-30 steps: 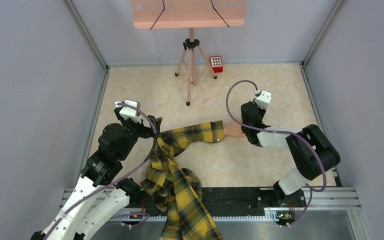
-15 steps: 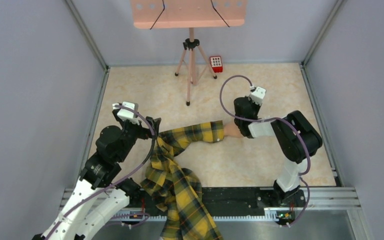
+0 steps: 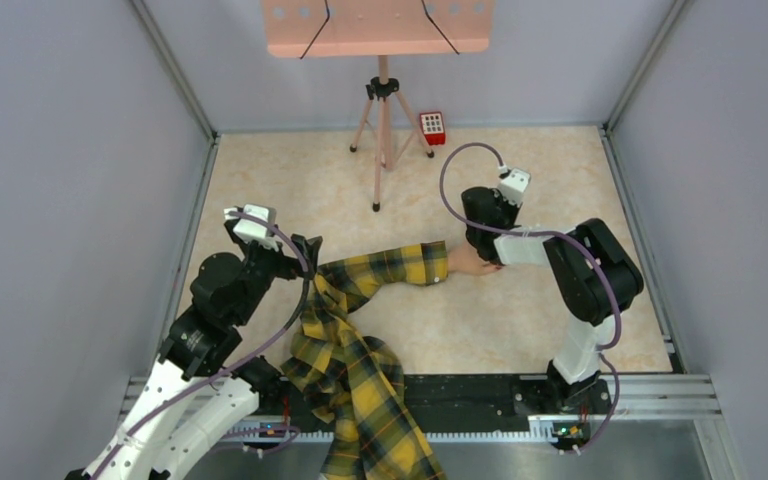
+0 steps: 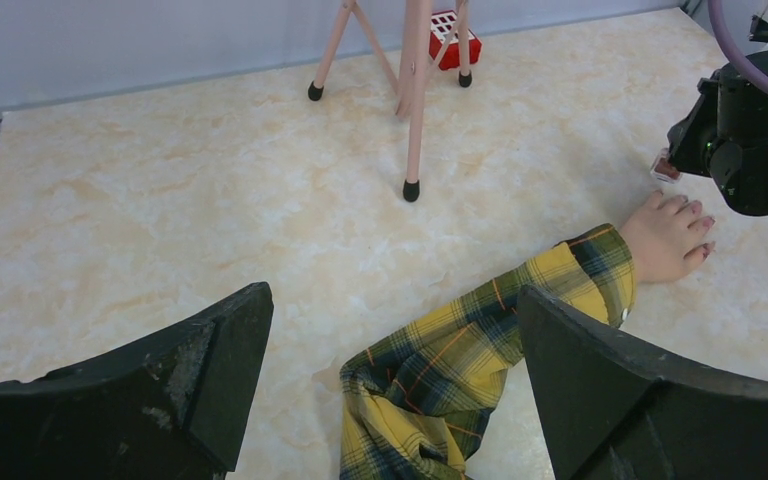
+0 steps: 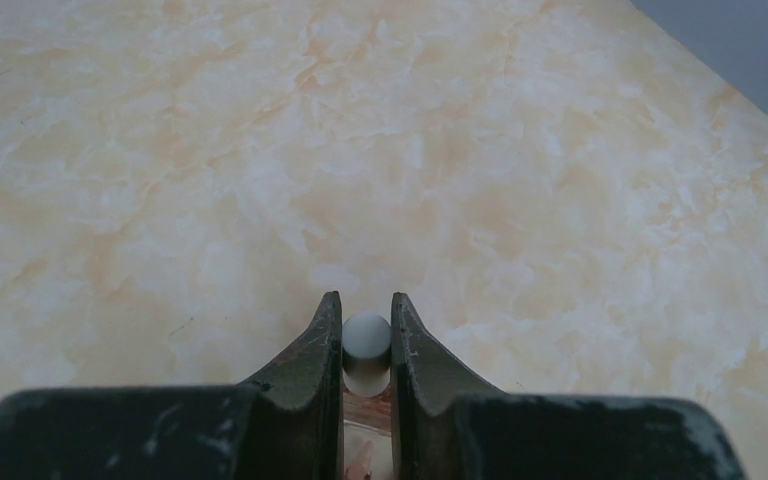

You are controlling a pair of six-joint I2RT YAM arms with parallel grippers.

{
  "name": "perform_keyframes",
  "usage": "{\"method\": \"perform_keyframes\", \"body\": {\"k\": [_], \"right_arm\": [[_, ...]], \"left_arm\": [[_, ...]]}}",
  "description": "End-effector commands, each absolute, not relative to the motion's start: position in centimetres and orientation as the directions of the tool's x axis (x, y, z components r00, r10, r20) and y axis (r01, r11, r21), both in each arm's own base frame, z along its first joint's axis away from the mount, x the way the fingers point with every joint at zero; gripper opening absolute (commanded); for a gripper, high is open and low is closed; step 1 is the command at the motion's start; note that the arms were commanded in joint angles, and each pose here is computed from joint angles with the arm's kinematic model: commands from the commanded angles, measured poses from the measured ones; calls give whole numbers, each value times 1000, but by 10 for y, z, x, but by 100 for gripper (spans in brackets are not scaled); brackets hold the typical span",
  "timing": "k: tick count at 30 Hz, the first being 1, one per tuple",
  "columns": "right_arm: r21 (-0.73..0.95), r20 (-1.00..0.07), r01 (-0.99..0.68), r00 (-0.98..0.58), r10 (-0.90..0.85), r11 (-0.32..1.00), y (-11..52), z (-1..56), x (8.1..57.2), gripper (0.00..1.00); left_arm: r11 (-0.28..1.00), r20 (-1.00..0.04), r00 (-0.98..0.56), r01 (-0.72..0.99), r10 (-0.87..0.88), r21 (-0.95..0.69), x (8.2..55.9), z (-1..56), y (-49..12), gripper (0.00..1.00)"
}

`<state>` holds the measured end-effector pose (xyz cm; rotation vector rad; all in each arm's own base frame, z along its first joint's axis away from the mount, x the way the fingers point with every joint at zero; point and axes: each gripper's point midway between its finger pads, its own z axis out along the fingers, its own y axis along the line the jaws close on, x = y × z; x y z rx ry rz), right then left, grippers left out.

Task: Paint the nails
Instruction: Place the nail polish bottle at the center of the board, then reset both arms

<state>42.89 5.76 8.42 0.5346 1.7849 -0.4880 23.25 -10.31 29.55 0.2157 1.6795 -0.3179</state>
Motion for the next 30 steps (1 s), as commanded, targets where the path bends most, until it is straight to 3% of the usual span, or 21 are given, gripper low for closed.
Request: {"method": "perform_keyframes", "body": {"k": [1,5,13,22,30], "right_arm": [[-36,-963,622,-230,139,783,53,89,430,3],[-38,-962,623,-234,140,781,53,88,430,5],[-42,-958,616,-247,142,787,55,86,431,20],[-45,-955,608,-258,143,793,57,84,432,26],[-44,-955,602,-259,144,797,58,85,432,41]], "left_arm": [[939,-994,-83,329,-74,-97,232,309,-103,97],[938,-994,-82,332,-74,-97,232,310,-103,97],[939,-994,-79,330,-76,-98,231,310,-102,97],[941,-994,-75,326,-74,-95,230,310,-101,97],[940,-994,-79,327,-74,-96,230,309,-101,97]]}}
